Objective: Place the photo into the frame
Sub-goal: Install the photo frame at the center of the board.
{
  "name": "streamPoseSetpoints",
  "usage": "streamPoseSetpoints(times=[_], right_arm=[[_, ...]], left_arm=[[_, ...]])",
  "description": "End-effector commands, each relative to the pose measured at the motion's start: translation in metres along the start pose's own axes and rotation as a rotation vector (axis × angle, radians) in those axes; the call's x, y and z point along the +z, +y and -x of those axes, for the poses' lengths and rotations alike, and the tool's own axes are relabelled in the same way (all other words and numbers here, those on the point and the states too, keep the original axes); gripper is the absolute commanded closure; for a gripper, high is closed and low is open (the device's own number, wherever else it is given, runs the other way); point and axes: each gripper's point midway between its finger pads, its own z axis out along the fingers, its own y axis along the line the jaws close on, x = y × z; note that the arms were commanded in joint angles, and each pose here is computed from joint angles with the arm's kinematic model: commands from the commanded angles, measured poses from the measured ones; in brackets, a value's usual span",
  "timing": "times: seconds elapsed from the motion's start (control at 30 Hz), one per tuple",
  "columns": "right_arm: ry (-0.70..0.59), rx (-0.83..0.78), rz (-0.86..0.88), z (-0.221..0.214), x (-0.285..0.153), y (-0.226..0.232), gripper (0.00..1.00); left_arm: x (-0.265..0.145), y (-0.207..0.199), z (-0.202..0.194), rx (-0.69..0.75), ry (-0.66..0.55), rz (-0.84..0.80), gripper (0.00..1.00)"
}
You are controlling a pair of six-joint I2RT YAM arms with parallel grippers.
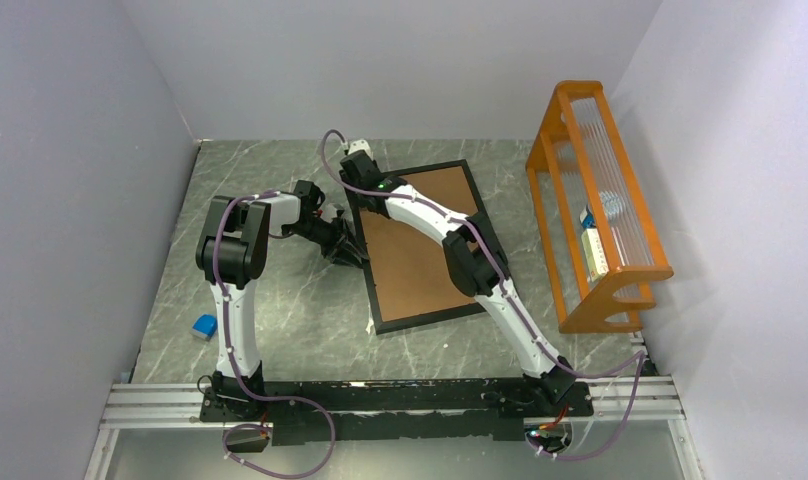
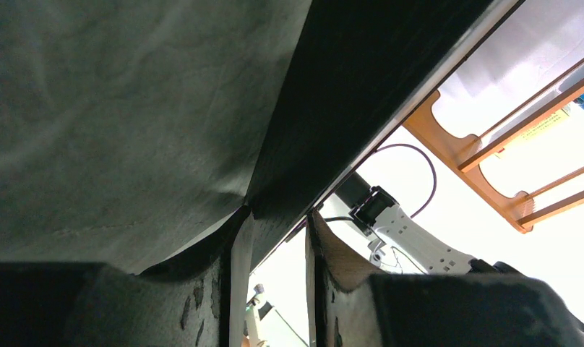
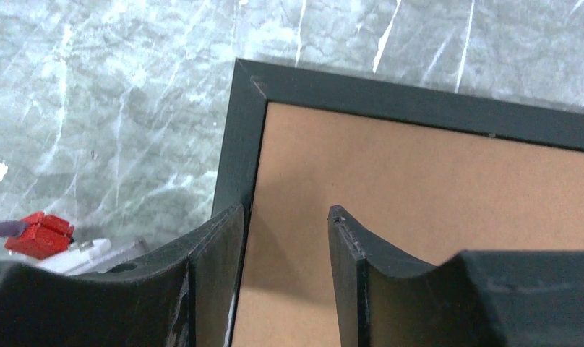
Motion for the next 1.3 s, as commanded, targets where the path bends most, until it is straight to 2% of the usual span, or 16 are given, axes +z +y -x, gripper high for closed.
streamPoseSetpoints(times=[0.0,0.2,0.63,1.07,1.27], right_arm=[[-0.034,-0.024,-0.026,0.011,0.009,-0.005,0.5],[-0.004,-0.042,-0.03,-0.001,0.014,-0.007,0.54],[0.039,-0.066,-0.024,-0.016,0.013,-0.015,0.75],[0.096,-0.109,0.024,-0.039,0.003,-0.014,0.78],[0.079,-0.111,0.052,-0.033,-0.007,-0.015,0.78]], left_arm=[[0.031,0.093,-0.002,-0.055,-0.03,0.332,0.78],[0.031,0.094,-0.004,-0.057,-0.026,0.331,0.78],[0.031,0.095,-0.004,-0.059,-0.026,0.332,0.78],[0.029,0.097,-0.002,-0.051,-0.034,0.353,0.78],[0.03,0.096,-0.001,-0.053,-0.034,0.349,0.79]])
